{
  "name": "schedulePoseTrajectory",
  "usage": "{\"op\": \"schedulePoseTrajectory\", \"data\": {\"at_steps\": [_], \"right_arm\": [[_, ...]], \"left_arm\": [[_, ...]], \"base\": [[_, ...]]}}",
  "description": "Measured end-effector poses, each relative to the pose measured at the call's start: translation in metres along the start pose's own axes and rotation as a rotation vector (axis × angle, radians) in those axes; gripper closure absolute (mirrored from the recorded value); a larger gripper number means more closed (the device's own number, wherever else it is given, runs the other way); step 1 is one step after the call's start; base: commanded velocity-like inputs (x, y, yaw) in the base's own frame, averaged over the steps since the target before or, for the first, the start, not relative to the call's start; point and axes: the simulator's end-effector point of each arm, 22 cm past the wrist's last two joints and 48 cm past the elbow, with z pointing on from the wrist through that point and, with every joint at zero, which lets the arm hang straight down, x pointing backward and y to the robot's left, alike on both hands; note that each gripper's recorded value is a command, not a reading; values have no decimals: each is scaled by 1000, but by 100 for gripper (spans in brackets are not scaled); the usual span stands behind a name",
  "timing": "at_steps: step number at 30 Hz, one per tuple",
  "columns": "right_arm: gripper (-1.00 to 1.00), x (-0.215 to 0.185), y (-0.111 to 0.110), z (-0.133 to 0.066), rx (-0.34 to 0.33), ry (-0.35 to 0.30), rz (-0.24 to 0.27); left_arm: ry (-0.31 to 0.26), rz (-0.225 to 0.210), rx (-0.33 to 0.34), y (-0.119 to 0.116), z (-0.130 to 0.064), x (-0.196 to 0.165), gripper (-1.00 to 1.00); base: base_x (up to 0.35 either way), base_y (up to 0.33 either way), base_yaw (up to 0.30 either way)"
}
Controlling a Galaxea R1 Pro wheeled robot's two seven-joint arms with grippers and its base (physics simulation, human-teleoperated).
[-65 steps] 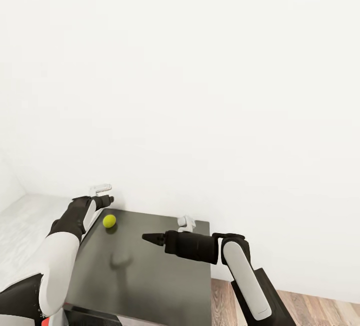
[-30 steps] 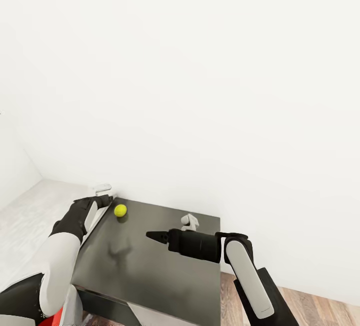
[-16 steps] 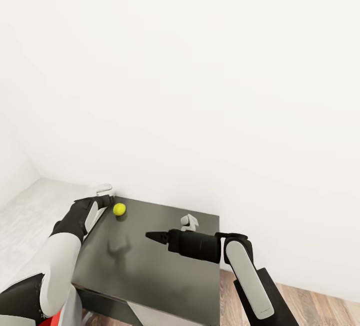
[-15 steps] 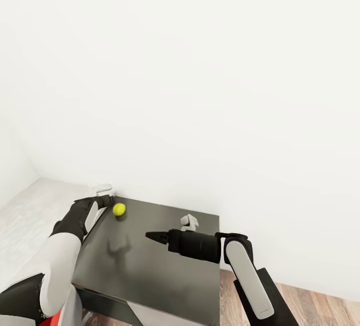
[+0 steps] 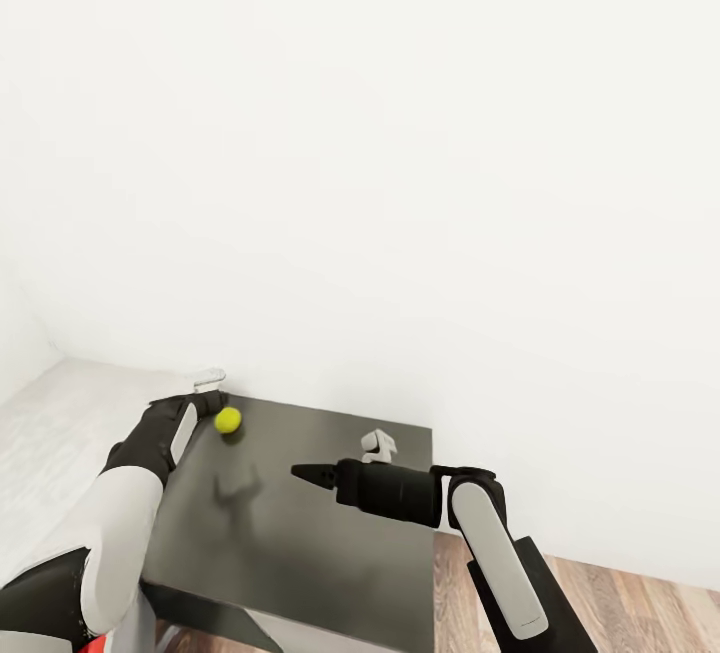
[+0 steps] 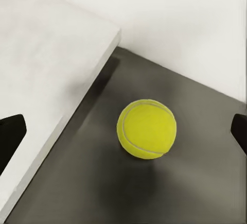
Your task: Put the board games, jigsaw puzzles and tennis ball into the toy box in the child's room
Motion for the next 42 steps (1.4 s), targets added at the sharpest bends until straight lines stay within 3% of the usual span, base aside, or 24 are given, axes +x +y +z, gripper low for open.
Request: {"op": "schedulePoseTrajectory", "data": {"at_steps": [42], "right_arm": [[-100,6,-19,7,8,18,44]], "left_arm": [[45,10,-9,1,19,26,-100]], "base": [[44,-15,-2]]}}
